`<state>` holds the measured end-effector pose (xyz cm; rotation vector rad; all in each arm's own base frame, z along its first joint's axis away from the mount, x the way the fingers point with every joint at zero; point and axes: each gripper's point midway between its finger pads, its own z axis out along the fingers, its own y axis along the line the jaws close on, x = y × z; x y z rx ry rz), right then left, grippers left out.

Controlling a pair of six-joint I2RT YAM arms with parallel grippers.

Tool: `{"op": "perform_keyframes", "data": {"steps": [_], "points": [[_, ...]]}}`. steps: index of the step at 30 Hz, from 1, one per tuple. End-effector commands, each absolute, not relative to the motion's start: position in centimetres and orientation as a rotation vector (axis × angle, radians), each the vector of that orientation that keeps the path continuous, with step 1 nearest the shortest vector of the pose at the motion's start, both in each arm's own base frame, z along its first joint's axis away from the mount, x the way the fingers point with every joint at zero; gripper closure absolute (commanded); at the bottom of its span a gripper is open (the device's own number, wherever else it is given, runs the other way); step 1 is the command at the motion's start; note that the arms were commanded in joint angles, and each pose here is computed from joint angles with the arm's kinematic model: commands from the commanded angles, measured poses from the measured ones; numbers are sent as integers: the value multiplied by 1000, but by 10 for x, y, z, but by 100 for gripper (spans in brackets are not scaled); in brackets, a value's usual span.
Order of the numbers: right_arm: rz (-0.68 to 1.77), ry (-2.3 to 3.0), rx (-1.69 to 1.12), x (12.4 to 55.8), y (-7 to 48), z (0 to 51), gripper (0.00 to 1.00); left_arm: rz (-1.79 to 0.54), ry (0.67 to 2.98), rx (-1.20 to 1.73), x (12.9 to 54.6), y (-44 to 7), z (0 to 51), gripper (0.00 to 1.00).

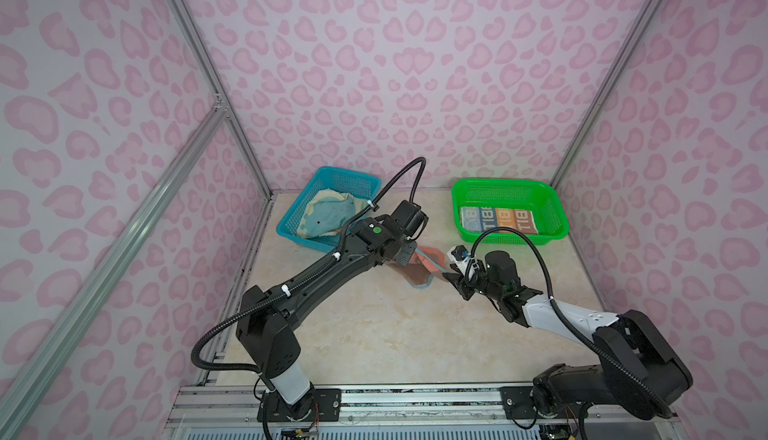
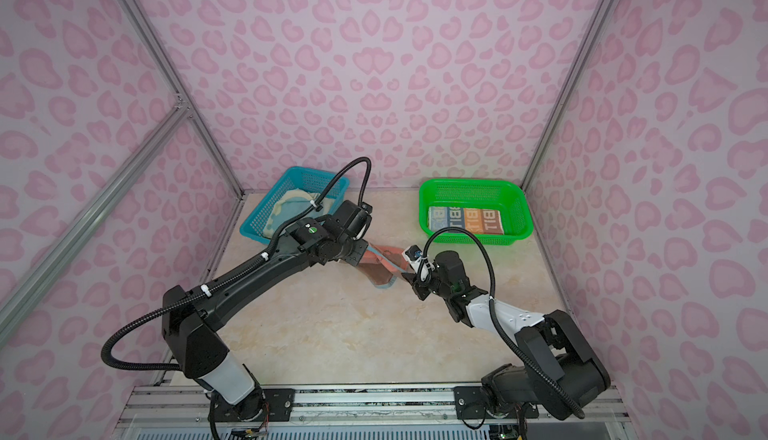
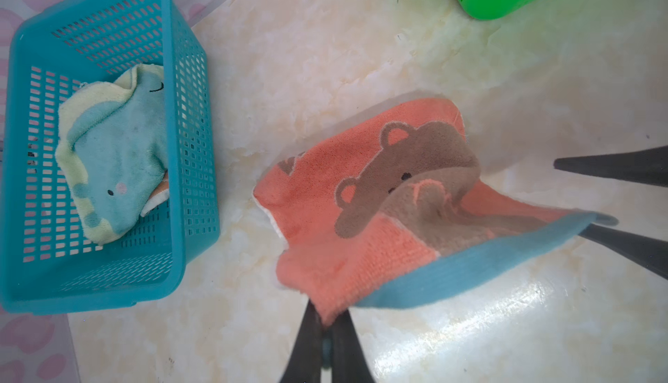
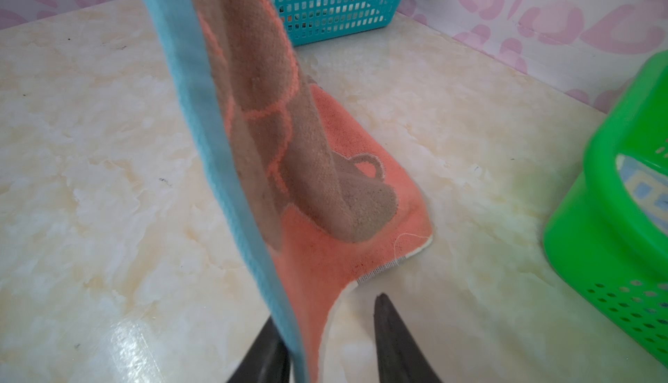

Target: Fold and stack the towels

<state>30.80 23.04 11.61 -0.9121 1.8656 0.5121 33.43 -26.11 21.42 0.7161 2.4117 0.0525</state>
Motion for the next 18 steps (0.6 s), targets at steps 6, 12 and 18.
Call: {"op": "perform_keyframes", "data": {"steps": [6,12,18], "points": [[591,1859,-899,302,235,117,69,34,2393,671,341,-259,227,97],[639,1881,-900,300,240,109,69,41,2400,662,343,-256,225,97],[712,1894,-868,298,248,101,68,39,2402,653,344,-254,225,97]]}}
